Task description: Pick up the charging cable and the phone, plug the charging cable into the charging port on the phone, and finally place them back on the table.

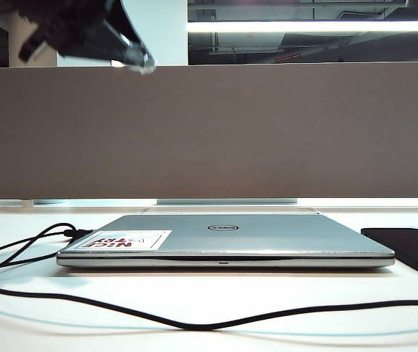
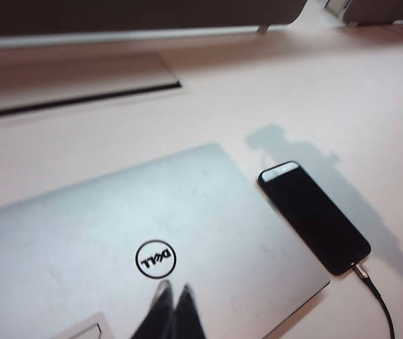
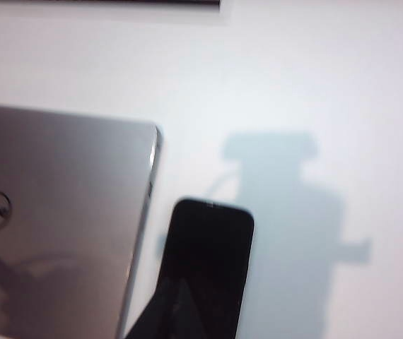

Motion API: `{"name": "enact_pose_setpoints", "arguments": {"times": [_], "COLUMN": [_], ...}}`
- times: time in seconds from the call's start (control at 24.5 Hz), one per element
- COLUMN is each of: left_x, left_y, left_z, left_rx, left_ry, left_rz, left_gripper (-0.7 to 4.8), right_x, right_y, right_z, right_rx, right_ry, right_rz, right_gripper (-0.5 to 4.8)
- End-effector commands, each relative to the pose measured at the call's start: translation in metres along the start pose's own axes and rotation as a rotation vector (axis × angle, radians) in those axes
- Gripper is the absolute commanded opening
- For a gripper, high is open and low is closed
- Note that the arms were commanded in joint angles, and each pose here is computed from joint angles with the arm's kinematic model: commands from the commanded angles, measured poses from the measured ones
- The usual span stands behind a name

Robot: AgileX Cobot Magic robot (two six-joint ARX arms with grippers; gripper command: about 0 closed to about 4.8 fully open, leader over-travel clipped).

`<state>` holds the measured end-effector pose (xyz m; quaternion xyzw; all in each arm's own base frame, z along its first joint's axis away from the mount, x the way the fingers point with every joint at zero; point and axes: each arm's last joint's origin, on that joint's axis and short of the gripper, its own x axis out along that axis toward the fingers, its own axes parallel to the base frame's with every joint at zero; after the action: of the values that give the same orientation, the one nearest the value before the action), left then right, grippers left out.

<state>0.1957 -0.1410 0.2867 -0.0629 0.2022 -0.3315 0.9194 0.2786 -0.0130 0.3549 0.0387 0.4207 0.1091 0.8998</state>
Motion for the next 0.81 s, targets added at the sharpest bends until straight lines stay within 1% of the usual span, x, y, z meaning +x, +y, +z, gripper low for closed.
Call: {"name": "enact_pose_setpoints", "arguments": {"times": [0.04,0.08,0.12,0.2,0.24,0.29,0.33,0.41,0.49,0.53,0.61,0.65,0.73,0.81], "left_x": [-0.014,-0.02,-0.024,-0.034,-0.038,-0.042,-0.046,-0.053,-0.059,-0.061,-0.068,-0.069,-0.073,-0.076], "left_y": [-0.004,-0.004,-0.005,-0.006,-0.006,-0.006,-0.006,-0.006,-0.005,-0.004,-0.001,0.0,0.001,0.002], "left_z": [0.007,0.006,0.006,0.005,0.004,0.003,0.002,-0.002,-0.013,-0.017,-0.033,-0.037,-0.044,-0.051], "left_rx": [0.046,0.046,0.05,0.096,0.096,0.095,0.098,0.117,0.121,0.122,0.127,0.129,0.133,0.136], "left_ry": [-0.025,-0.018,-0.009,0.01,0.016,0.022,0.023,0.006,0.002,-0.002,-0.051,-0.066,-0.097,-0.116], "left_rz": [-0.009,-0.008,-0.006,-0.002,-0.001,0.0,0.0,-0.003,-0.003,-0.004,-0.013,-0.015,-0.02,-0.023], "left_gripper": [-0.06,-0.06,-0.06,-0.06,-0.06,-0.06,-0.06,-0.06,-0.06,-0.06,-0.06,-0.06,-0.06,-0.06], "right_x": [-0.034,-0.044,-0.049,-0.059,-0.061,-0.062,-0.062,-0.061,-0.06,-0.06,-0.06,-0.061,-0.061,-0.06], "right_y": [0.01,0.013,0.015,0.019,0.021,0.022,0.023,0.025,0.027,0.027,0.029,0.029,0.03,0.03], "right_z": [-0.001,-0.009,-0.015,-0.037,-0.049,-0.06,-0.072,-0.091,-0.106,-0.112,-0.128,-0.132,-0.139,-0.145], "right_rx": [-0.059,-0.077,-0.089,-0.12,-0.133,-0.138,-0.127,-0.061,-0.082,-0.093,-0.133,-0.141,-0.153,-0.154], "right_ry": [-0.211,-0.292,-0.34,-0.475,-0.529,-0.548,-0.538,-0.528,-0.578,-0.612,-0.742,-0.773,-0.819,-0.825], "right_rz": [-0.036,-0.057,-0.064,-0.072,-0.07,-0.071,-0.07,-0.05,-0.001,-0.001,-0.007,-0.011,-0.017,-0.017], "right_gripper": [-0.09,-0.09,-0.09,-0.09,-0.09,-0.09,-0.08,-0.08,-0.08,-0.08,-0.08,-0.08,-0.08,-0.08]}}
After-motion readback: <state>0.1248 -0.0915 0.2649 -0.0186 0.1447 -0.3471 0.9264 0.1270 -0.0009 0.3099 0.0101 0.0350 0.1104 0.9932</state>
